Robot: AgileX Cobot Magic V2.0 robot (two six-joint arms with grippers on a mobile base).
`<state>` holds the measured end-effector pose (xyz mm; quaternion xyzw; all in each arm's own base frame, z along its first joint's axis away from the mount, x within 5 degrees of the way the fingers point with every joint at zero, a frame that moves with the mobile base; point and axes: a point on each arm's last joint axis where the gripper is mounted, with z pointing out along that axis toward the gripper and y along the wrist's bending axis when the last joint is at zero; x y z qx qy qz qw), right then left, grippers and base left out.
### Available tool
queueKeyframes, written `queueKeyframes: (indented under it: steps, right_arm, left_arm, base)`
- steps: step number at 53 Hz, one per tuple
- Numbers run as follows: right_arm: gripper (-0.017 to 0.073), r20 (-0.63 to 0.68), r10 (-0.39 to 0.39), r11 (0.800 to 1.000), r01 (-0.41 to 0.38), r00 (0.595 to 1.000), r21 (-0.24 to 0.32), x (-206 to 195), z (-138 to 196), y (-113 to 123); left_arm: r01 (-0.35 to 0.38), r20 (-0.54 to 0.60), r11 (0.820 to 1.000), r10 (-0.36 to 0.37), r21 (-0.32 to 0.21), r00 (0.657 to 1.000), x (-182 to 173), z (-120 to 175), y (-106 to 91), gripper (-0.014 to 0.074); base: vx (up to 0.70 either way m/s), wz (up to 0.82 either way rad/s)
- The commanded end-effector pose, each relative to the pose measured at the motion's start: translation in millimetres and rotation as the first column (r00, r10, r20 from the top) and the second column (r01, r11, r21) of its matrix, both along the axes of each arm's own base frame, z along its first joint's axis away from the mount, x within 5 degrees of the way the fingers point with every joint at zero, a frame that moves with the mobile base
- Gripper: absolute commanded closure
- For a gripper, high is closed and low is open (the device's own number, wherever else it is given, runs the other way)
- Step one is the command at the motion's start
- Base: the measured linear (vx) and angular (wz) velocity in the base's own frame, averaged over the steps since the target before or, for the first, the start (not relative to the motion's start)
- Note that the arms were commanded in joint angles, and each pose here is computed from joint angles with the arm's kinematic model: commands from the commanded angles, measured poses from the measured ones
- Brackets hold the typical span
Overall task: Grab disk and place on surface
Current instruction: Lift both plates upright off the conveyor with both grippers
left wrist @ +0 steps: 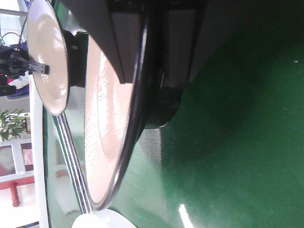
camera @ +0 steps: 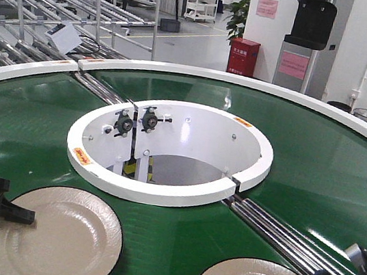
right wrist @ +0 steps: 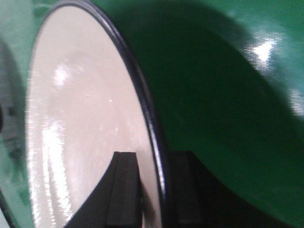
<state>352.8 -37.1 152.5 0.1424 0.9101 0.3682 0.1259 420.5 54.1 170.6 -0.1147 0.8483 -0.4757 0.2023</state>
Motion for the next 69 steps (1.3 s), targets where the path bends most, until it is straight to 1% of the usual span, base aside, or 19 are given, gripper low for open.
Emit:
queueKeyframes:
  steps: [1,6,10,16,20,25,28,36,39,47,52,58,62,67,69]
  right_arm:
    - [0.0574,0.061,0.007,1.0,-0.007,0.998,-0.002,2.7,18.5,1.8]
    - [0.0571,0.061,0.008,0.999,-0.011,0.998,0.045,1.4,23.2,3.6]
    - [0.0569,0.073,-0.006,0.996,-0.001,0.997,0.094,1.0,30.7,4.8]
    - [0.0568,0.127,-0.045,0.988,0.026,0.991,0.153,0.5,51.0,6.9]
    - [0.0568,0.169,-0.073,0.983,0.042,0.983,0.18,-1.2,67.0,7.1]
    - [0.0568,0.229,-0.105,0.974,0.054,0.968,0.219,-6.1,91.8,8.9]
    - [0.0568,0.26,-0.118,0.971,0.056,0.958,0.232,-9.4,104.6,10.6]
    - [0.0568,0.326,-0.17,0.957,0.077,0.93,0.278,-22.4,141.9,15.6]
    - [0.0568,0.352,-0.177,0.956,0.075,0.919,0.284,-27.5,153.0,17.4]
    - [0.0568,0.421,-0.192,0.952,0.065,0.887,0.299,-43.2,181.9,22.7]
    - [0.0568,0.453,-0.191,0.954,0.056,0.871,0.294,-52.3,194.8,25.6]
    - [0.0568,0.476,-0.191,0.955,0.05,0.858,0.292,-60.0,204.8,28.1]
    - [0.0568,0.486,-0.189,0.955,0.045,0.853,0.292,-63.7,209.2,29.4]
    - [0.0568,0.492,-0.182,0.956,0.035,0.851,0.293,-66.8,212.2,30.7]
    - [0.0568,0.494,-0.179,0.955,0.03,0.851,0.294,-67.5,212.9,31.2]
  left_arm:
    - [0.0,0.099,0.993,0.012,-0.121,0.995,1.2,44.1,-7.8,0.0601]
    - [0.004,0.099,0.992,0.008,-0.124,0.995,0.9,44.3,-8.1,0.0601]
    - [0.01,0.101,0.99,0.005,-0.144,0.995,0.5,45.9,-8.9,0.0601]
    - [0.018,0.118,0.976,0.008,-0.216,0.993,0.6,52.3,-10.9,0.0601]
    - [-0.001,0.115,0.969,0.03,-0.246,0.993,0.8,58.3,-11.0,0.0601]
    - [0.003,0.139,0.97,0.031,-0.241,0.99,-2.0,69.9,-12.0,0.06]
    - [0.007,0.156,0.972,0.031,-0.236,0.987,-4.6,78.8,-12.8,0.06]
    - [0.0,0.17,0.97,0.042,-0.244,0.985,-13.0,104.3,-15.4,0.0597]
    - [0.0,0.18,0.97,0.045,-0.244,0.983,-17.2,115.2,-16.7,0.0596]
    - [0.015,0.226,0.978,0.033,-0.209,0.974,-31.3,143.4,-21.0,0.0596]
    - [0.029,0.251,0.987,0.012,-0.158,0.968,-44.9,163.3,-25.1,0.0596]
    - [0.048,0.286,0.993,-0.015,-0.108,0.958,-59.3,183.1,-32.4,0.0596]
    - [0.074,0.31,0.995,-0.047,-0.074,0.95,-70.5,197.4,-43.5,0.0596]
    - [0.106,0.354,0.994,-0.094,-0.015,0.93,-85.8,215.0,-60.3,0.0596]
    - [0.114,0.367,0.993,-0.103,-0.009,0.925,-90.9,219.4,-67.0,0.0596]
  base:
    - [0.0,0.0]
    - [0.0,0.0]
    - [0.0,0.0]
    - [0.0,0.0]
    - [0.0,0.0]
    - [0.0,0.0]
    - [0.0,0.0]
    - [0.0,0.0]
    - [0.0,0.0]
    - [0.0,0.0]
    - [0.0,0.0]
    - [0.0,0.0]
    - [0.0,0.0]
    - [0.0,0.0]
    - [0.0,0.0]
